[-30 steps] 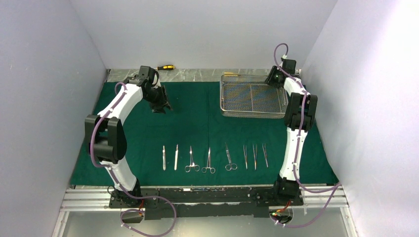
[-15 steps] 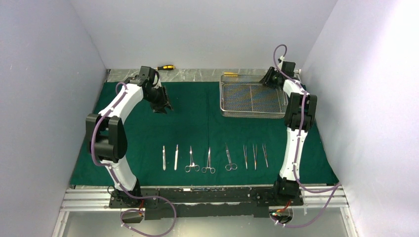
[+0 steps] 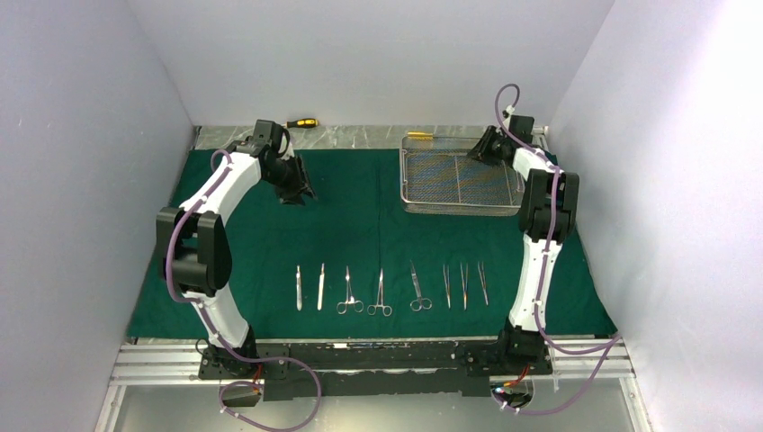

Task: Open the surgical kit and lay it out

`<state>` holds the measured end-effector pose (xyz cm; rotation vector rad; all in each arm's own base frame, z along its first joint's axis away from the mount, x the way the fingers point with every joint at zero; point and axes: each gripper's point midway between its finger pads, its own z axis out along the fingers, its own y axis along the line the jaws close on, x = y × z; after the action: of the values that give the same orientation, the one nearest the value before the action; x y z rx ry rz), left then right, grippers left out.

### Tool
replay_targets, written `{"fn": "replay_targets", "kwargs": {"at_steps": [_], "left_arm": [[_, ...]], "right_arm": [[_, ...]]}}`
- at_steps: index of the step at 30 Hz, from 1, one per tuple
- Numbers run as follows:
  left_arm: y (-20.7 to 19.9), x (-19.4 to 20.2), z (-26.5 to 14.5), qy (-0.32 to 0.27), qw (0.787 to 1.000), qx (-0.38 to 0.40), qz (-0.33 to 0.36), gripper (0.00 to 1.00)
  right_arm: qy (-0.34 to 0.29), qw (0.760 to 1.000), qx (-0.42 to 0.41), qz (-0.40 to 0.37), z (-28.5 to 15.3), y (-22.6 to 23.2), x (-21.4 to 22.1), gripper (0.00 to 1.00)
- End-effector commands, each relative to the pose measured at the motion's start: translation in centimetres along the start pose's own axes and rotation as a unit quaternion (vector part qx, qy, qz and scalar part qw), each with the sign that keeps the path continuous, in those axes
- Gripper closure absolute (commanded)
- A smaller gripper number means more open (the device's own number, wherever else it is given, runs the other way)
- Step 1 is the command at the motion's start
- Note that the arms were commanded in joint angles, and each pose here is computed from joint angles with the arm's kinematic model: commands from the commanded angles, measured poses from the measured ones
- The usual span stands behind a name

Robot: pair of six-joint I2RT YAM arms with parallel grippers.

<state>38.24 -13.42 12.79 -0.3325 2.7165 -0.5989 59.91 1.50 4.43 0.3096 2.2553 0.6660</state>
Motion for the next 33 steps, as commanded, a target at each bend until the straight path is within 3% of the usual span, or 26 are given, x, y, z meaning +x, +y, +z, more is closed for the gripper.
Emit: {"fn": "replay_targets", "kwargs": {"at_steps": [1, 9, 18, 23, 33], "left_arm": [[-1.4, -1.0, -0.5, -0.015, 0.999, 0.033, 0.007, 0.55], [-2.8, -2.3, 0.2, -0.015, 0.998, 0.06, 0.011, 0.55], [-3.0, -2.4, 0.9, -0.008, 0.998, 0.069, 0.007, 0.55], [-3.2, -2.7, 1.2, -0.005, 0.997, 0.072, 0.007, 0.55], [-3.3, -2.9, 1.4, -0.007, 0.997, 0.074, 0.005, 0.55]], "right_arm": [[-0.116, 0.992, 0.051, 0.01, -2.7, 0.5, -6.7, 0.71], [-0.118, 0.991, 0.033, 0.047, -0.2, 0.1, -7.0, 0.72], [-0.114, 0.99, 0.022, 0.075, 2.0, -0.9, -5.3, 0.81], [-0.097, 0.989, 0.056, 0.097, 3.2, -1.9, -3.8, 0.86], [-0.022, 0.984, 0.124, 0.125, -0.4, -1.3, -0.9, 0.91]]}}
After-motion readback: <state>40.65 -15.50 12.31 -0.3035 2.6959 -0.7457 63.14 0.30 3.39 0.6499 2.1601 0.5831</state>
